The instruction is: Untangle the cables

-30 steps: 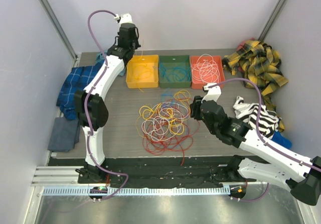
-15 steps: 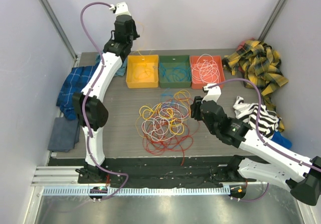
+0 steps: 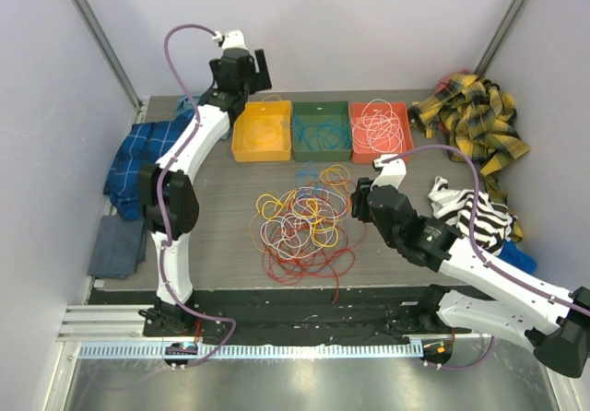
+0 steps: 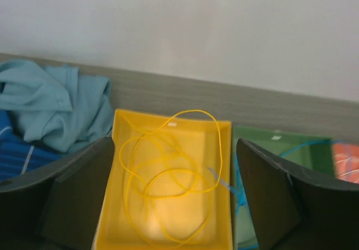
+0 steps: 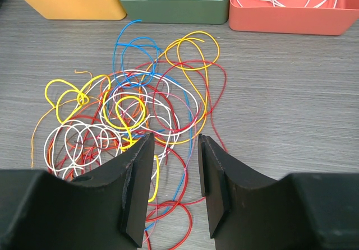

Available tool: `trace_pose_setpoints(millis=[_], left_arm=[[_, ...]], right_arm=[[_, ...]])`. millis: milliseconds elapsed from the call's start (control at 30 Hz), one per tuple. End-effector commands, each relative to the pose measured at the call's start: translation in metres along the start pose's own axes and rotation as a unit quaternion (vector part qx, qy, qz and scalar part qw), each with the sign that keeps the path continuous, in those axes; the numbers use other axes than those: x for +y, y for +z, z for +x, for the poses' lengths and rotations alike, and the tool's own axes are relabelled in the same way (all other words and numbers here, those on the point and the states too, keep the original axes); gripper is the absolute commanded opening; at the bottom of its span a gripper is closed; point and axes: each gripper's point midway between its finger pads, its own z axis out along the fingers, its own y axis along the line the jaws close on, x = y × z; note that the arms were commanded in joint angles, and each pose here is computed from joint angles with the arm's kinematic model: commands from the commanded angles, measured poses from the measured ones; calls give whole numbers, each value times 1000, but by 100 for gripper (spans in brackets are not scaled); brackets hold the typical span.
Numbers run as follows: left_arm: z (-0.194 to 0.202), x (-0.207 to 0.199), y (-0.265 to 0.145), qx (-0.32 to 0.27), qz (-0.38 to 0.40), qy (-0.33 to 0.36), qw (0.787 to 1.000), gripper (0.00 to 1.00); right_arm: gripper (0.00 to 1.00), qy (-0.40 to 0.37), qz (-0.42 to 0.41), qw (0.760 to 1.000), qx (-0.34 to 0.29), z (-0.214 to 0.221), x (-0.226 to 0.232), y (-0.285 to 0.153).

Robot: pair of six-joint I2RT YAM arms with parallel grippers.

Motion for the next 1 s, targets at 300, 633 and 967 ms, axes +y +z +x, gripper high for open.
trace_pose_setpoints(millis=[300,633,967], left_arm=[[-59,-4,-118,-47,26,-76,996,100],[117,17,-257,131,-7,23,991,100],[156,56,-290,141,0,18,990,100]], right_arm=[[45,42,28,997,-55,-29,-11,-7],[52,20,94,993,-67,-23,-27,11],[64,20,65,997,-40,-14,-3,28]])
